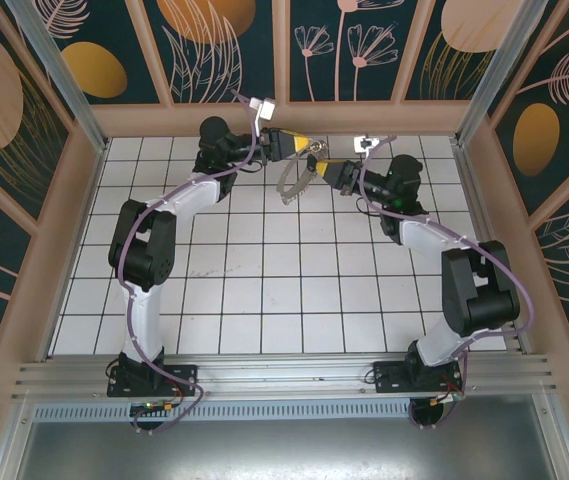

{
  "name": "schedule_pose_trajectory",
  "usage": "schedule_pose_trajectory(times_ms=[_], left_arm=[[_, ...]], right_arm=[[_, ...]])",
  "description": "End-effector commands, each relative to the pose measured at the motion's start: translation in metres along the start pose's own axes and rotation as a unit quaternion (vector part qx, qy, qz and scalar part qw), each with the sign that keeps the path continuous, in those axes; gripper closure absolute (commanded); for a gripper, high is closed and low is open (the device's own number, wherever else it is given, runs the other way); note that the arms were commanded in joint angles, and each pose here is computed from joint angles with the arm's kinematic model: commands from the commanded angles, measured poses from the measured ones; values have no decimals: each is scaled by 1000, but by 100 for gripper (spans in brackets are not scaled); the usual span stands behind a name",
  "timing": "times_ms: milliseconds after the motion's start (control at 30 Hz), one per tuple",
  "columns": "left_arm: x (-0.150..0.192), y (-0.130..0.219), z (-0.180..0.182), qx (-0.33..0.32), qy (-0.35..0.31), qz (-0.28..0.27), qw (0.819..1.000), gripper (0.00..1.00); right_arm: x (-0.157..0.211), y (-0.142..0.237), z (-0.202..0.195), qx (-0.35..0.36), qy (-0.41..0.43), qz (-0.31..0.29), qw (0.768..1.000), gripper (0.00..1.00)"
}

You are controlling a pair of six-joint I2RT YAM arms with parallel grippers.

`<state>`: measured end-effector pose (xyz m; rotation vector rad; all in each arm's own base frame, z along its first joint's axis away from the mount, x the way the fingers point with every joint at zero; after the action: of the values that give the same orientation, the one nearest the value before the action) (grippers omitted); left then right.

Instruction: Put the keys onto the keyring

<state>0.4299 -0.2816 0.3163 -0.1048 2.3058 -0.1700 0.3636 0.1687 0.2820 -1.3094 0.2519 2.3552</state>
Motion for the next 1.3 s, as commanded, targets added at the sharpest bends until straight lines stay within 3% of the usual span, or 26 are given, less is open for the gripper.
schedule_pose_trajectory(times_ms=[0,233,367,567,833,1267], left_arm=[[-15,2,-34,25,-42,-40,998,100],[-13,2,-34,29,-34,-61,997,100],[-13,1,-36,36,-29,-69,997,100],[-13,-1,-42,60,-22,-62,996,100],[-13,-4,-49,82,-20,-39,996,100],[-13,-14,-54,95,-24,-14,995,100]], right_arm=[[-24,13,20,6,23,-56,998,81],[-45,17,30,14,36,-98,994,79],[-46,8,31,-21,51,-78,995,68],[-37,7,25,-43,114,-36,992,61],[-40,11,11,-83,135,-3,987,58],[-33,-15,31,-152,157,51,975,59]])
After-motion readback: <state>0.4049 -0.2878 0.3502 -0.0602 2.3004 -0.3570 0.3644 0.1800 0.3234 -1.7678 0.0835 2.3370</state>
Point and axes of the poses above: each hand's point on the last joint's axis, 136 mm out from that joint toward the fingers, its own y axis back along the fingers, its own z axis along the line the jaws close on, x = y × z, the point moved 7 cm from there along y, back along the fingers, and after that the axes turned 6 degrees about y, right-handed, at the moved point
